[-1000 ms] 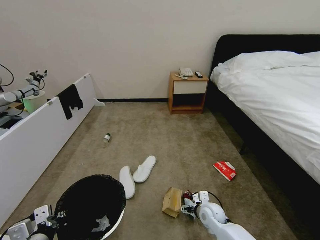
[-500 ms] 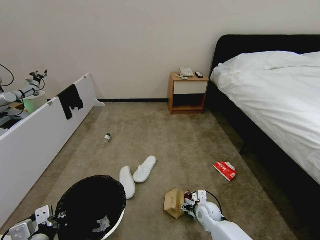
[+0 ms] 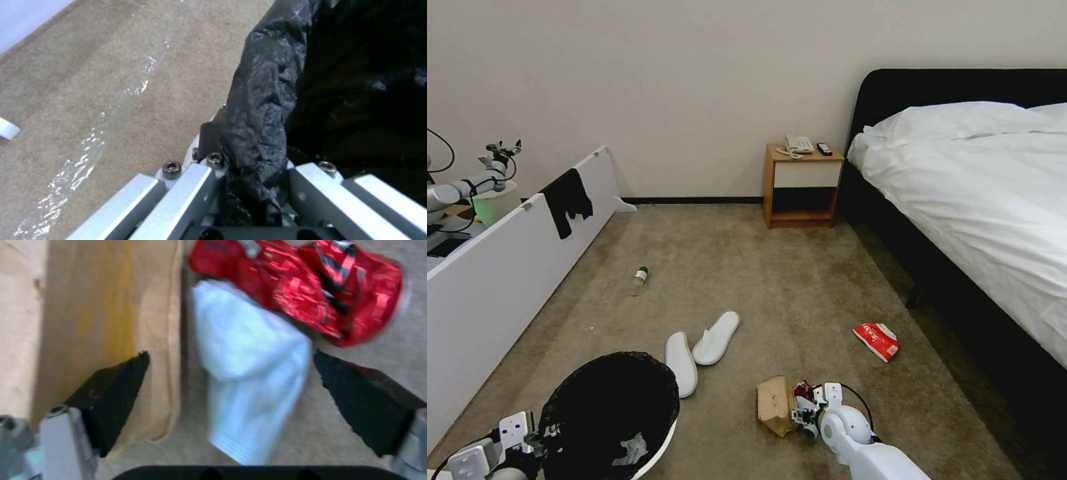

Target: Pick up the trash bin, then pick up the garbage from the floor and place it into the trash bin.

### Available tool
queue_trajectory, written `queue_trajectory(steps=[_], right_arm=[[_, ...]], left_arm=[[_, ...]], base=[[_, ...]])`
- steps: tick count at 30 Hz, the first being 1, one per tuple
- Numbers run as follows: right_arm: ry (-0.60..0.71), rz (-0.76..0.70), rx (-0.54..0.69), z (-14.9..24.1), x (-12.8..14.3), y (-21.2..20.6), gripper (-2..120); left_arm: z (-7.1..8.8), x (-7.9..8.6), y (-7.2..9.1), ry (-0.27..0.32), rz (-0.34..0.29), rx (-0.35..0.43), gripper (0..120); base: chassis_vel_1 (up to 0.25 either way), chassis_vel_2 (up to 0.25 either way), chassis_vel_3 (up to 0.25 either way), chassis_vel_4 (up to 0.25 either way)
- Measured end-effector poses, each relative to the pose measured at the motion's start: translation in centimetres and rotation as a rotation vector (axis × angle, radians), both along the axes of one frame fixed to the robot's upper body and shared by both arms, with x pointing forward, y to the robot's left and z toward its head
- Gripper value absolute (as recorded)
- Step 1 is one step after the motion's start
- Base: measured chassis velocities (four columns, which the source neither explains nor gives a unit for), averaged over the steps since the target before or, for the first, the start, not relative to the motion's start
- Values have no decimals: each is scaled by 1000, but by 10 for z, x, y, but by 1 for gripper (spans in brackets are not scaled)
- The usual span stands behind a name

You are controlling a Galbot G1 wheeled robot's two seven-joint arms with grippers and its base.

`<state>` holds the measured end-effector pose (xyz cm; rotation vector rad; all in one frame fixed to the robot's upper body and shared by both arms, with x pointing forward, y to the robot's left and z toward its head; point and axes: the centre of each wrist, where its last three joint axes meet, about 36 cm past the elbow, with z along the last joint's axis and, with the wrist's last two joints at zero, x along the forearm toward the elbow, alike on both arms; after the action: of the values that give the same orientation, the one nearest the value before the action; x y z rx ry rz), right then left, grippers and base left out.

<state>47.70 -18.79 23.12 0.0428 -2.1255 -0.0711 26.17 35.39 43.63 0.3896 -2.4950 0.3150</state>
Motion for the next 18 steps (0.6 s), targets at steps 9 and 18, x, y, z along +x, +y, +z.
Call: queue_trajectory(steps=[9,18], right_arm=[[-24,7,13,-4,14,17,76],[-12,1,-13,-15,18,17,47]], left_arm=[[0,-1,1,1,1,4,2],[-2,-1,3,4,4,5,2]], base=[[0,0,0,0],[0,0,0,0]])
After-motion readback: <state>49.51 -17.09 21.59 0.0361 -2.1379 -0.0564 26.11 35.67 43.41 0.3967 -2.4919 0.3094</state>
